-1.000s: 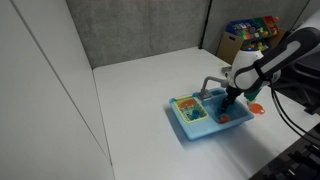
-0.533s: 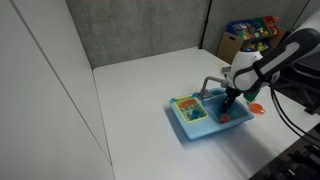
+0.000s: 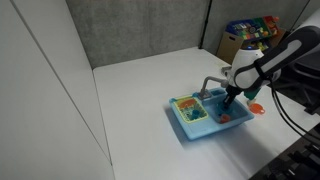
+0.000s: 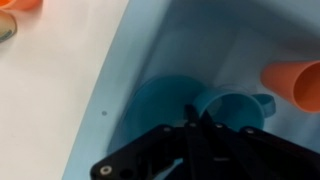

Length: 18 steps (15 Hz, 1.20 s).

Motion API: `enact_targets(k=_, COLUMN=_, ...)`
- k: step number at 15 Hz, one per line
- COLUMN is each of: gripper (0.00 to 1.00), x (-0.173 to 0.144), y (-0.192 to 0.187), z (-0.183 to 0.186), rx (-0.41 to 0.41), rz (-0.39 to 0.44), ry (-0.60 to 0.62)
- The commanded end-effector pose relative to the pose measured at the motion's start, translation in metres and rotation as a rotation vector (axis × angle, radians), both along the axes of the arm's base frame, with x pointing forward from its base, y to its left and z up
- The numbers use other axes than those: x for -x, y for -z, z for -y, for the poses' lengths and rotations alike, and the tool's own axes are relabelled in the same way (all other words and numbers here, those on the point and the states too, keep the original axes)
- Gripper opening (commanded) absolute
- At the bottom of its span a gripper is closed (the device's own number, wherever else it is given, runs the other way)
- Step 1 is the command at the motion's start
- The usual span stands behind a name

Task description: Put the blue cup on the table

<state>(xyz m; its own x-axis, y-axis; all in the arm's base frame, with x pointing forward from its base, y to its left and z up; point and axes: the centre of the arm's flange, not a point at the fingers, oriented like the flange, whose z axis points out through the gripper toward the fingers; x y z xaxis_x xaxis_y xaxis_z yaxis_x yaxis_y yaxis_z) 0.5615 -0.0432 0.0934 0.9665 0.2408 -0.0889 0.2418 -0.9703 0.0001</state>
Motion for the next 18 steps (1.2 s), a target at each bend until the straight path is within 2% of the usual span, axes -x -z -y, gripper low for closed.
enact_targets(k=1, gripper=0.03, x=0.005, y=-0.029, z=0.006, rx=0.004, rz=-0.001, ry=0.012)
enact_targets(k=5, gripper=0.03, x=0.003, y=-0.050, z=0.016, rx=0.019, rz=-0.023, ry=0.030)
enact_targets(k=10, gripper=0.03, x=0.006, y=-0.079, z=0.036, rx=0.042, rz=-0.088, ry=0.059)
enact_targets(k=18, gripper=0.03, x=0.017, y=-0.107, z=0.092, rx=0.051, rz=-0.139, ry=0.165)
